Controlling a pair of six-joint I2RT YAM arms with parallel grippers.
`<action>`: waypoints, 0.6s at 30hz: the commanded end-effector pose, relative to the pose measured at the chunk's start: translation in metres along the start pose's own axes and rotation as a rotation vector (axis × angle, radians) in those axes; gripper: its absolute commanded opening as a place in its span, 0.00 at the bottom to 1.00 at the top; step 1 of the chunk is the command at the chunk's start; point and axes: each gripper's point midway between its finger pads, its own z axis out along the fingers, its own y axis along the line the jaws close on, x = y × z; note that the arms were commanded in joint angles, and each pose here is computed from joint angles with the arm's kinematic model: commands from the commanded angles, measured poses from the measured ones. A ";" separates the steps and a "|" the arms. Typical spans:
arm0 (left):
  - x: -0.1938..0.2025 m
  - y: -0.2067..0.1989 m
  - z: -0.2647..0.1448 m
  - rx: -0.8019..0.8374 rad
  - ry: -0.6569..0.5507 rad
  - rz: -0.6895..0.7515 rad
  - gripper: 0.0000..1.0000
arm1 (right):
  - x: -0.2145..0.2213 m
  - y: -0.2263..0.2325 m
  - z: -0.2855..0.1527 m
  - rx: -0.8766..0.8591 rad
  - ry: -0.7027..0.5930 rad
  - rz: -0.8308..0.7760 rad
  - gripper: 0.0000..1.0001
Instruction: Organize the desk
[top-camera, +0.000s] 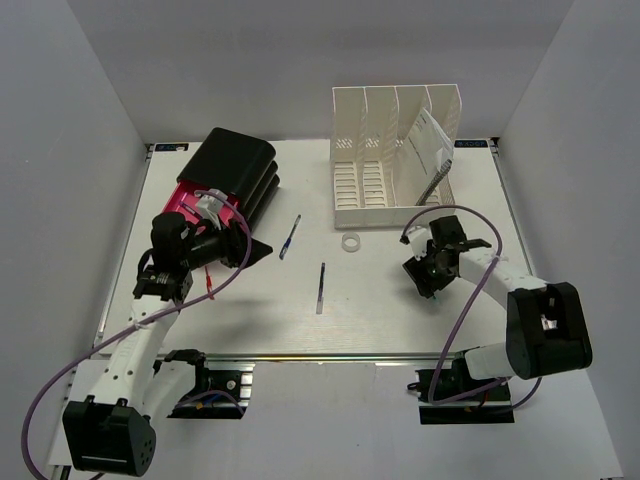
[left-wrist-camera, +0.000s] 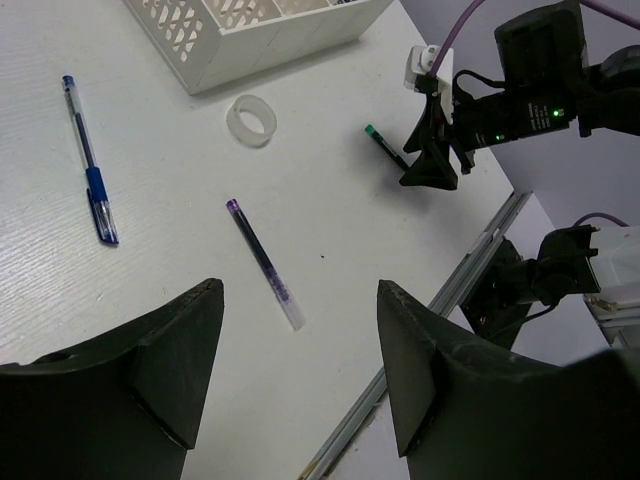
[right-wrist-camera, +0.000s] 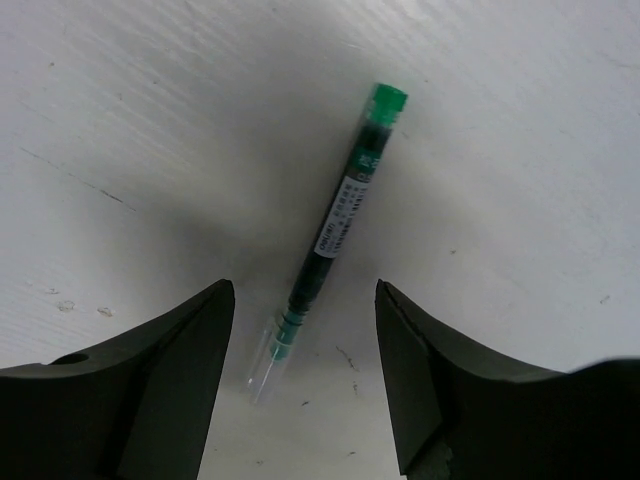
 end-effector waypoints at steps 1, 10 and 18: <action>-0.006 -0.007 -0.003 0.013 -0.023 0.050 0.72 | -0.006 0.001 0.007 0.023 -0.019 -0.012 0.63; -0.010 -0.007 -0.005 0.000 -0.038 0.065 0.73 | 0.007 0.013 0.022 0.006 0.033 -0.026 0.47; -0.010 -0.006 -0.006 -0.011 -0.044 0.070 0.73 | 0.021 0.014 0.021 -0.001 0.080 -0.060 0.24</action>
